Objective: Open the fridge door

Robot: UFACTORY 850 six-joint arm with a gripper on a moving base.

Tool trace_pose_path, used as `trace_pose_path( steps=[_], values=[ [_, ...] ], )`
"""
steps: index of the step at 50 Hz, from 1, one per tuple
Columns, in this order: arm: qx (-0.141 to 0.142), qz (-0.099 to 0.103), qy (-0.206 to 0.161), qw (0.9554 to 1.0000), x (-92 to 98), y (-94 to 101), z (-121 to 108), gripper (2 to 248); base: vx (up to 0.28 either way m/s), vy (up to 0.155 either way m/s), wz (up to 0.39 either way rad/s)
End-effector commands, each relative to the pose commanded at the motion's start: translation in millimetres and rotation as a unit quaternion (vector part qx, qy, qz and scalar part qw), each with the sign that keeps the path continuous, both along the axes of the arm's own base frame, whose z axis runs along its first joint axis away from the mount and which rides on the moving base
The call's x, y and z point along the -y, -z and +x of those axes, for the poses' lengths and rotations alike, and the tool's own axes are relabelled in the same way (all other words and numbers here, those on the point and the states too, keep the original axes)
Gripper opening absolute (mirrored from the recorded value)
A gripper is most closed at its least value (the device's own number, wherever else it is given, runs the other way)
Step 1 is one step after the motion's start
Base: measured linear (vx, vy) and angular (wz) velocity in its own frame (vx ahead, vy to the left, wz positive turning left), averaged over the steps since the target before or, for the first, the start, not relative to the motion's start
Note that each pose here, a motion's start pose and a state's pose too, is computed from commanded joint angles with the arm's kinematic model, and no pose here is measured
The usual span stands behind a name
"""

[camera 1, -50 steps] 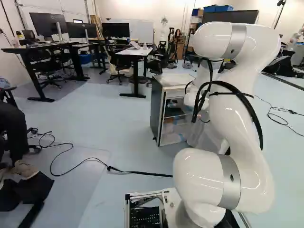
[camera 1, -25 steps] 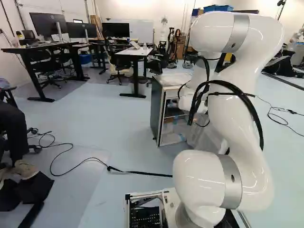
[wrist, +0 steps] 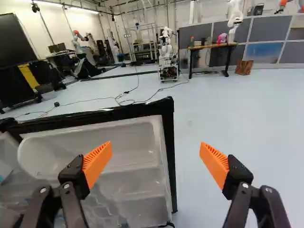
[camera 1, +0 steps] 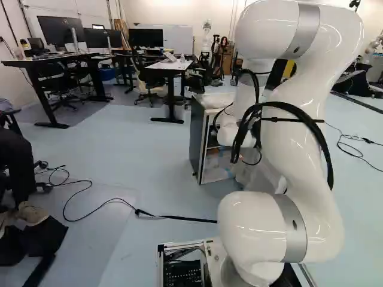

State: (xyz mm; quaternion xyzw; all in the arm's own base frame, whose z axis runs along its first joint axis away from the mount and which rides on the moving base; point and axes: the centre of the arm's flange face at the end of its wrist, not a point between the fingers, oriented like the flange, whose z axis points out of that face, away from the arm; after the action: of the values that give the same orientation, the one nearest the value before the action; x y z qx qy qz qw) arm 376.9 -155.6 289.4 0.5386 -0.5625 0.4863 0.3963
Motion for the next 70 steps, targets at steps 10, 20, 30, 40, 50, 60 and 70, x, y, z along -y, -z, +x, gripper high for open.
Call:
trace_pose_path(
  steps=[10,20,30,40,50,60,70],
  values=[
    [-0.009,-0.001,-0.034,0.9994,-15.3,-1.0,-9,247,0.0,0.0,0.0],
    [-0.01,-0.001,-0.04,0.9992,-17.4,-1.2,-10,247,0.0,0.0,0.0],
    [-0.01,0.0,-0.044,0.999,-17.9,-2.1,-10,247,0.0,0.0,0.0],
    [-0.009,0.002,-0.055,0.9985,-19.4,-4.1,-10,247,0.0,0.0,0.0],
    [-0.007,0.005,-0.072,0.9974,-21.7,-7.4,-11,247,0.0,0.0,0.0],
    [-0.004,0.008,-0.095,0.9954,-25.1,-11.9,-11,247,0.0,0.0,0.0],
    [-0.001,0.013,-0.126,0.992,-29.8,-17.5,-12,247,0.0,0.0,0.0]
  ],
)
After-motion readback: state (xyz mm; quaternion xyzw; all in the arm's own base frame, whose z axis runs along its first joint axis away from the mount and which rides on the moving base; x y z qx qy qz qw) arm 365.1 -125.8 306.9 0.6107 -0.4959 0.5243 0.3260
